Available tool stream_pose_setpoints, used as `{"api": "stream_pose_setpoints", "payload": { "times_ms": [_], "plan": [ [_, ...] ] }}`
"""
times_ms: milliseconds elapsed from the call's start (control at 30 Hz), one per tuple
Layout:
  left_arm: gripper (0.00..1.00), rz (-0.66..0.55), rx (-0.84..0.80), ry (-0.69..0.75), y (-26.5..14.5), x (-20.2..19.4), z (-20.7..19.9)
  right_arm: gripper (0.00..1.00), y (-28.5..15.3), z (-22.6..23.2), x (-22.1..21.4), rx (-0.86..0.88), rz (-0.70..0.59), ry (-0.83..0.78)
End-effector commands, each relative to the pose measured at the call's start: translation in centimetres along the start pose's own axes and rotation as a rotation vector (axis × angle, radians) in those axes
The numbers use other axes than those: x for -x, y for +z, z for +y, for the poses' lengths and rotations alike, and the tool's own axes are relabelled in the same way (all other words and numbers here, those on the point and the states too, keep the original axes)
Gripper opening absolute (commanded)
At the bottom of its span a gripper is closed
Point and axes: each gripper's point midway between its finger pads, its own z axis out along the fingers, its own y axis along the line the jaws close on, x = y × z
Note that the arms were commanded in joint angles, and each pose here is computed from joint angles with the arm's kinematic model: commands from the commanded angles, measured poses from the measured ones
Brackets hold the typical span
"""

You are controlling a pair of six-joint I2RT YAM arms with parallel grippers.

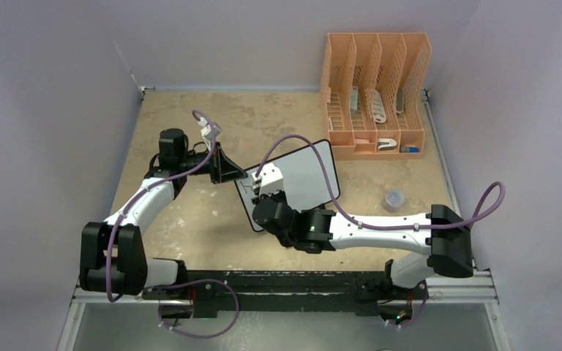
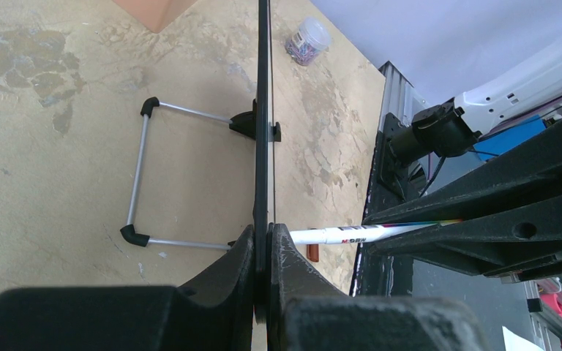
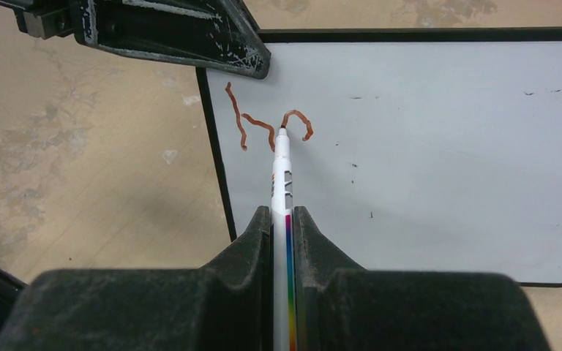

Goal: Write a sentence on the whiteboard

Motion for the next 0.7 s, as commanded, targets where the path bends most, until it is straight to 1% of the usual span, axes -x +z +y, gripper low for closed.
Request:
{"api": "stream_pose_setpoints", "payload": {
  "times_ms": [0, 200, 667],
  "plan": [
    [0.00, 0.027, -0.052, 0.015, 0.6, -0.3, -0.9, 0.00, -0.1, -0.1, 0.3, -0.014, 0.014, 0.022],
    [0.00, 0.028, -0.053, 0.013, 0.6, -0.4, -0.9, 0.00, -0.2, -0.6, -0.5, -0.027, 0.032, 0.014],
    [0.00, 0.029, -0.054, 0.013, 0.7, -0.4, -0.9, 0.00, -0.1, -1.5, -0.6, -0.073, 0.029, 0.000]
  ]
}}
